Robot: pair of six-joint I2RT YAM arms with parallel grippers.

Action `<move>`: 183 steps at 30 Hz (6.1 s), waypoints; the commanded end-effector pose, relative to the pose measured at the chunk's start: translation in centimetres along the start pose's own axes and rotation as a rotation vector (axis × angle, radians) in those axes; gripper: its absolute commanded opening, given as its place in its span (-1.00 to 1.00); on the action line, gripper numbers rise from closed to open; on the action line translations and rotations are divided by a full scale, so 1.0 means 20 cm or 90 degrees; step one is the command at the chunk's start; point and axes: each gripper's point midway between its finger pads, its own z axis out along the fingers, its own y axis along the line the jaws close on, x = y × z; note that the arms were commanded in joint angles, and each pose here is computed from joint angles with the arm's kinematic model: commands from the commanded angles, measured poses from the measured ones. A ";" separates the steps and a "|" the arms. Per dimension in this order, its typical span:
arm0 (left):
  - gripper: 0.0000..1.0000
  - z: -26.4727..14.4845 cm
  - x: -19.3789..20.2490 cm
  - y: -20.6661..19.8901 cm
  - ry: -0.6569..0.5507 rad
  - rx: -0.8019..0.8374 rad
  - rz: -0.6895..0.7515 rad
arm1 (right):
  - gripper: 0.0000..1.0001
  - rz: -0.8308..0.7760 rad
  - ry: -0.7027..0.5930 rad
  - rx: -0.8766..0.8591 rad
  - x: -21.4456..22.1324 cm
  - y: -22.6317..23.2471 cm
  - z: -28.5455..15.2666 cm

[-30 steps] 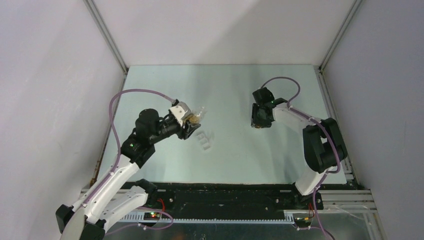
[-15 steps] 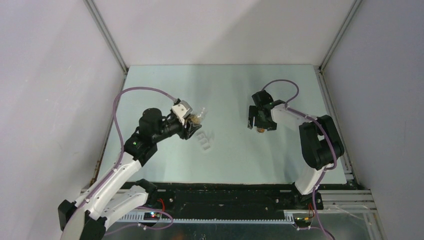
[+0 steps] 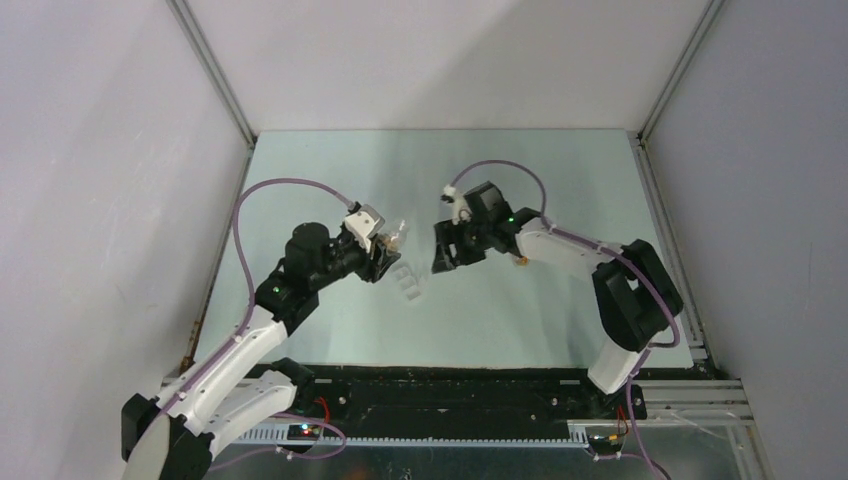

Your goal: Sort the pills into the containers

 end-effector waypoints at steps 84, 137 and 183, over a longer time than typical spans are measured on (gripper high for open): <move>-1.00 0.20 0.29 -0.10 0.302 0.085 0.380 | -1.00 0.205 -0.060 -0.072 -0.19 0.32 -0.16; -1.00 0.21 0.63 -0.09 0.423 0.110 0.387 | -0.89 0.230 0.003 -0.124 -0.02 0.10 0.23; -1.00 0.25 0.72 -0.06 0.533 0.079 0.372 | -0.42 0.244 0.032 -0.113 0.05 0.06 0.29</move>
